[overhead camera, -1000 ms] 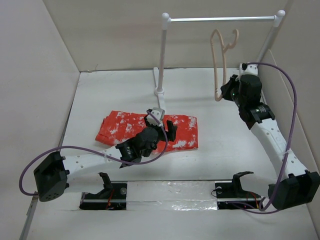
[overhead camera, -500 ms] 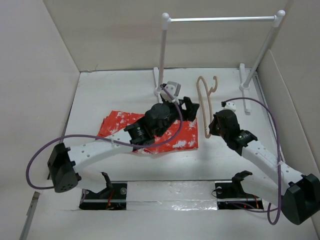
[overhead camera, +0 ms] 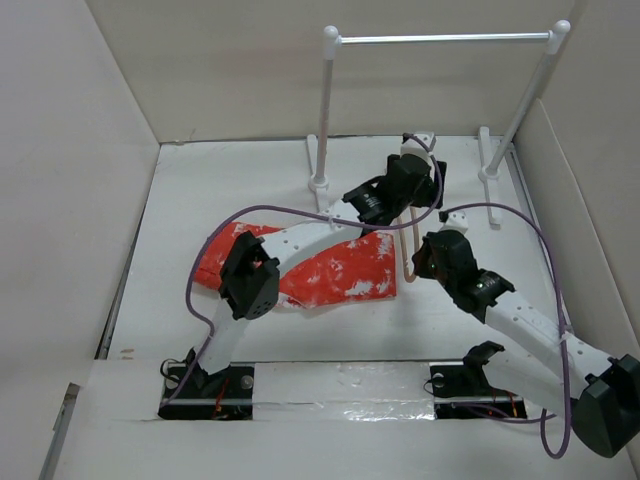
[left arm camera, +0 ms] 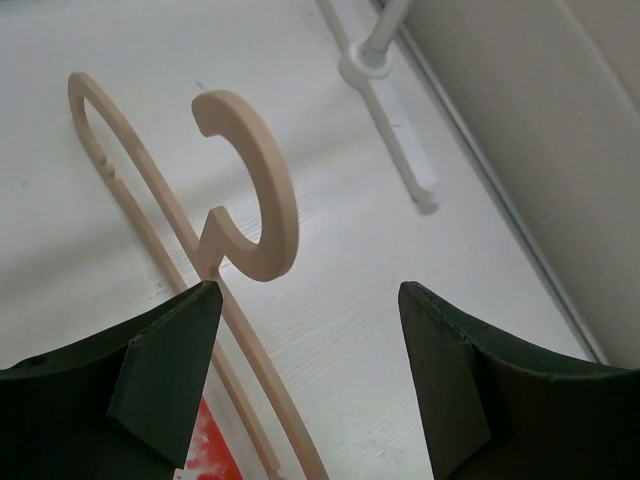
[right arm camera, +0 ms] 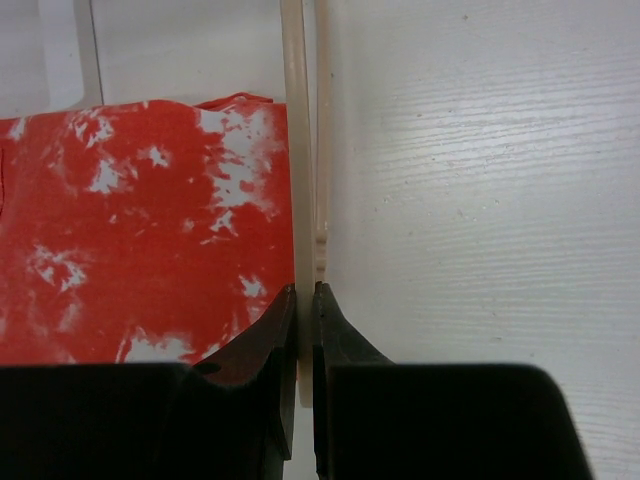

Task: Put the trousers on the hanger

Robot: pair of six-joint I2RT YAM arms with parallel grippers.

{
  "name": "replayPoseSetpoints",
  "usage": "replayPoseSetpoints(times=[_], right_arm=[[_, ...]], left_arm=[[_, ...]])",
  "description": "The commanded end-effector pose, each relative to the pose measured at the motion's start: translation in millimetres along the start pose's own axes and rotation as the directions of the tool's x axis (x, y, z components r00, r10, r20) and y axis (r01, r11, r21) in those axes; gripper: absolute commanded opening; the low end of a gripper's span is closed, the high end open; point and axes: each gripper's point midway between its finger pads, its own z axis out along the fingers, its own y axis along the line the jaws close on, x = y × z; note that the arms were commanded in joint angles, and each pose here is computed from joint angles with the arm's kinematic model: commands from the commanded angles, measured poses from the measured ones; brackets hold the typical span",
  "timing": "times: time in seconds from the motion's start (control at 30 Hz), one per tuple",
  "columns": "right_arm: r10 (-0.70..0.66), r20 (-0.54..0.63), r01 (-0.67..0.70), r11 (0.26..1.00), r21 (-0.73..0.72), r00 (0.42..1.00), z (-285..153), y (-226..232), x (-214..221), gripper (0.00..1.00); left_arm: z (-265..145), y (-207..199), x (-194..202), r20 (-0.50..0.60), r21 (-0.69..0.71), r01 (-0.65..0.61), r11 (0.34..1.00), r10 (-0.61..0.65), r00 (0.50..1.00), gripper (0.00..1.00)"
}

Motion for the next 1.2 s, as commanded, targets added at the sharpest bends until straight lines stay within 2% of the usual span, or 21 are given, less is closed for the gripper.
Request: replayPoseSetpoints(times=[0.0,0.23,0.33,0.37,0.47,0.63,0.77,0.93,0.97,1.03,1.07,1.17], right_arm=[[0.017,0.05,-0.016,0.999,-0.03,0.999,-4,8,-12,0.0],[0.013,0.049,-0.011,0.999,-0.031,0.999,-6,7,-11,0.0],[0.019,0.048,-0.017,0.999,-0.033,0.999,-5,7,-9,0.0],[0.023,0.046,-0.021,0.999,-0.034,0.999,-5,7,-9,0.0],[0.024,0.039,-0.022,0.999,-0.037,0.999,-7,7,-5,0.0],[0.022,0.032,-0.021,0.999,-0.024,0.999,-5,3,2,0.0],[0.018,0.028,-0.017,0.999,-0.031,0.999,-4,5,5,0.0],[0.02,0.024,-0.019,0.999,-0.045,1.0,-8,9,9,0.0],[0.021,0.019,-0.02,0.999,-0.046,1.0,-9,10,12,0.0],[0.026,0.023,-0.026,0.999,-0.035,0.999,-9,8,12,0.0],[0.025,0.018,-0.024,0.999,-0.044,1.0,-9,11,14,0.0],[0.019,0.017,-0.018,1.0,-0.026,1.0,-6,9,15,0.0]], left_arm=[[1,8,-22,0.016,-0.058,0.032,0.998,-0.031,0.999,0.69],[25,29,-5,-0.006,-0.093,0.061,0.994,-0.062,0.998,0.68],[29,36,-1,-0.005,-0.107,0.077,0.991,-0.078,0.997,0.56],[30,41,4,-0.006,-0.12,0.075,0.99,-0.076,0.997,0.48],[28,47,-7,0.032,-0.134,0.084,0.987,-0.08,0.996,0.47],[37,51,0,0.014,-0.128,0.08,0.988,-0.079,0.997,0.44],[41,53,1,0.021,-0.14,0.08,0.987,-0.078,0.997,0.23],[39,60,-10,0.067,-0.182,0.065,0.981,-0.054,0.996,0.13],[39,62,-12,0.073,-0.191,0.058,0.98,-0.045,0.996,0.13],[37,66,-14,0.09,-0.236,0.048,0.971,-0.028,0.996,0.23],[35,64,-14,0.087,-0.244,0.021,0.97,0.0,0.996,0.35],[35,66,-15,0.087,-0.253,0.0,0.967,0.023,0.996,0.52]])
